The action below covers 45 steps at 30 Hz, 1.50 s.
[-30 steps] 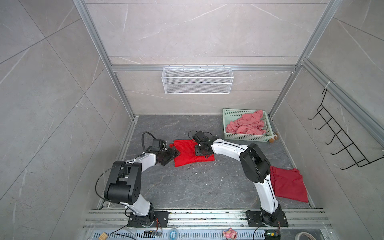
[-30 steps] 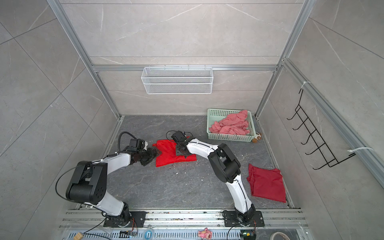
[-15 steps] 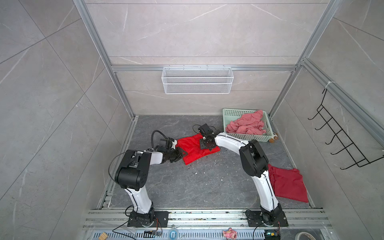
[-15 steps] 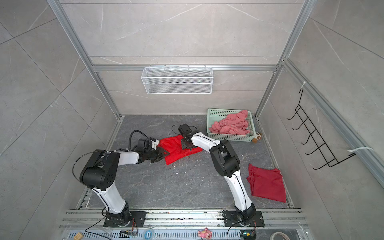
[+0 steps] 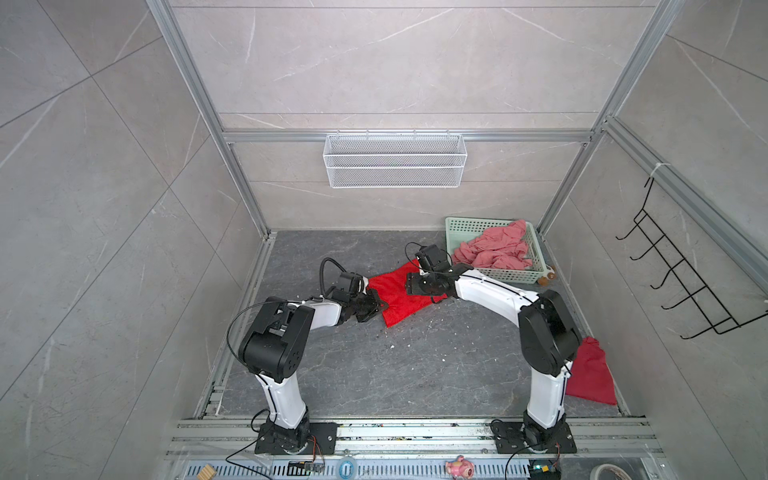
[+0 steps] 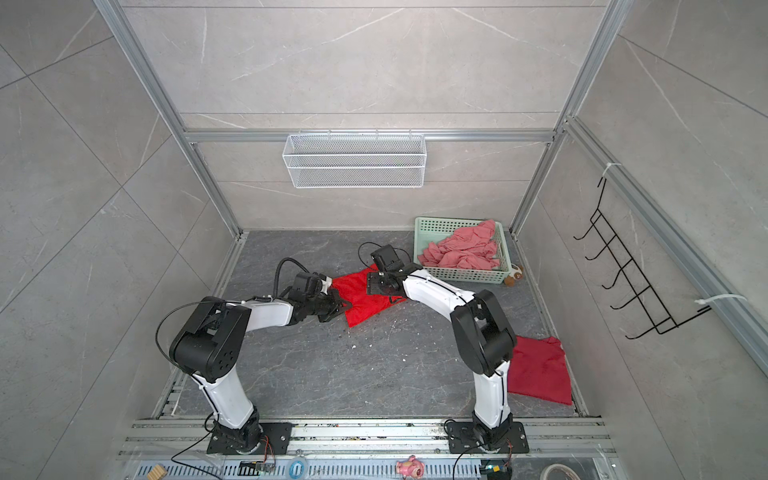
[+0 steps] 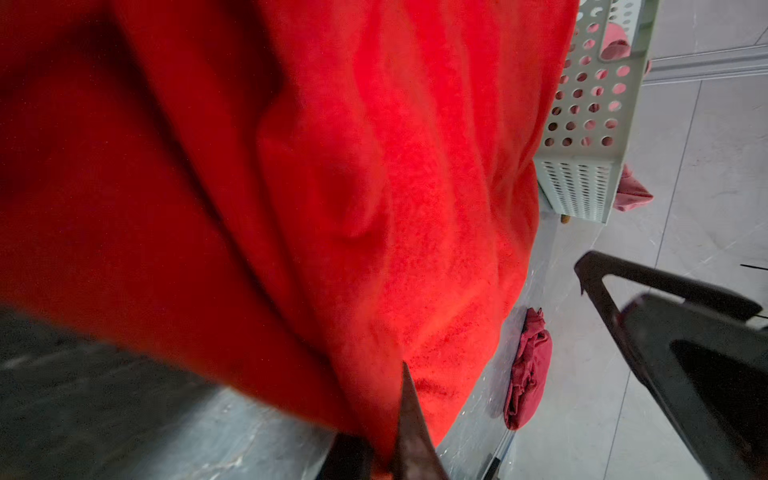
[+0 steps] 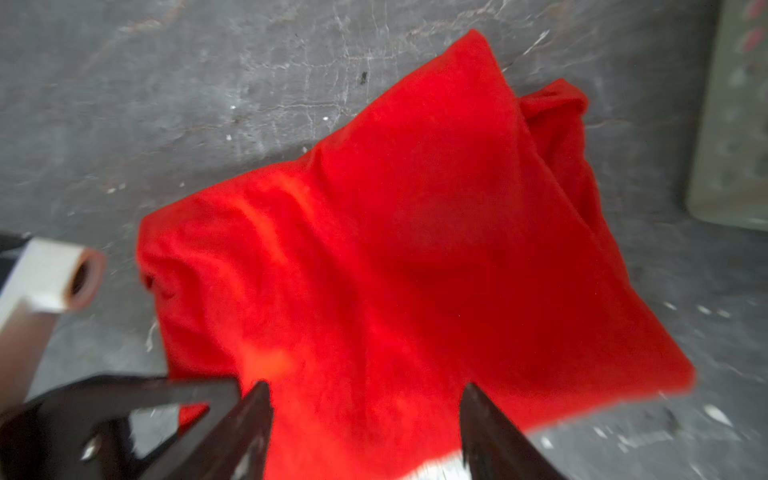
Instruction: Fold and stack the t-shirts
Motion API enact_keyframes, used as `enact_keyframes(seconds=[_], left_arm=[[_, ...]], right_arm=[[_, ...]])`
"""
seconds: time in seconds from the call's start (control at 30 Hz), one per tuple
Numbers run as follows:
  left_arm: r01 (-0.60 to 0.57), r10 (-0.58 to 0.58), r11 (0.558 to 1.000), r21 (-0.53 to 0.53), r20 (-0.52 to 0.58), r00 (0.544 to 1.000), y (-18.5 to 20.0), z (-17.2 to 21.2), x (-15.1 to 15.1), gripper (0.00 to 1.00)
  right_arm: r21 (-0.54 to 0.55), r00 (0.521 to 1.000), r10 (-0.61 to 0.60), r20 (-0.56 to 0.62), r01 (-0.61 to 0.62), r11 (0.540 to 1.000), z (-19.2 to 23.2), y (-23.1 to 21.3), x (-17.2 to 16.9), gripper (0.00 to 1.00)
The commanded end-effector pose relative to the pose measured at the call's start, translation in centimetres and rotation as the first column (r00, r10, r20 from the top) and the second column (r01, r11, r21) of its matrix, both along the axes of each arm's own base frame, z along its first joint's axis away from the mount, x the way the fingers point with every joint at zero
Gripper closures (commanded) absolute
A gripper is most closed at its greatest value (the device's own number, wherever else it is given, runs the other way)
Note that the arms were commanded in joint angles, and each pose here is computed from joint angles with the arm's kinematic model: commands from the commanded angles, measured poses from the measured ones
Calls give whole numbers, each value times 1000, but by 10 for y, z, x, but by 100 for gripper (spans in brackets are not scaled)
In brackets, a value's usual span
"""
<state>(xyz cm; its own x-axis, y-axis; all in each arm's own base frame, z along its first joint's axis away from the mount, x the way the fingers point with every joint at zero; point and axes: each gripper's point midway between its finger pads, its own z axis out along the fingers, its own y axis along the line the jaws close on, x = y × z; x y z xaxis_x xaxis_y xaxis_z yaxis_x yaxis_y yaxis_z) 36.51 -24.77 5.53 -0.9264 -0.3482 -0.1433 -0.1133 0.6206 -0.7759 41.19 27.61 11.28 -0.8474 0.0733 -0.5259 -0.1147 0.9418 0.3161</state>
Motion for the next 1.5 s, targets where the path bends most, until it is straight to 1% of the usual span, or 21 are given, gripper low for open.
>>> enact_keyframes(seconds=[0.0, 0.1, 0.2, 0.27, 0.4, 0.53, 0.67, 0.77, 1.03, 1.17, 1.23, 1.47], left_arm=[[-48, 51, 997, -52, 54, 997, -10, 51, 16, 100], [-55, 58, 996, -75, 48, 997, -15, 63, 21, 100], [-60, 64, 993, -99, 45, 997, -18, 71, 24, 100], [-64, 70, 992, -112, 52, 996, -18, 78, 25, 100], [-66, 76, 990, -128, 70, 995, -19, 93, 25, 100], [-67, 77, 989, -134, 77, 994, -19, 101, 26, 100], [-66, 77, 989, -136, 78, 994, -19, 103, 25, 100], [-62, 73, 988, -140, 74, 995, -21, 103, 25, 100], [-65, 73, 989, -131, 64, 995, -22, 103, 22, 100], [-69, 78, 989, -128, 65, 995, -21, 103, 20, 100], [-70, 78, 990, -125, 61, 995, -21, 103, 19, 100], [-69, 78, 989, -130, 67, 995, -21, 108, 18, 100]], right_arm=[[192, 992, -127, -23, 130, 973, 25, -9, -20, 1], [348, 979, -196, -56, 203, 915, 32, -12, -38, 1], [453, 967, -229, -110, 254, 854, 28, -11, -49, 1], [521, 959, -241, -148, 282, 805, 22, -8, -53, 0], [590, 942, -268, -200, 334, 735, 7, -5, -55, 0], [645, 932, -286, -225, 362, 673, -1, 0, -52, 0], [656, 926, -292, -237, 375, 655, -9, 4, -50, 0], [686, 921, -310, -236, 383, 618, -10, 5, -46, 0], [745, 912, -333, -239, 392, 540, -18, 11, -36, 0], [783, 906, -343, -250, 397, 479, -24, 14, -30, 0], [792, 901, -349, -258, 404, 457, -29, 15, -29, 0], [765, 882, -373, -289, 447, 464, -52, 14, -29, 1]])
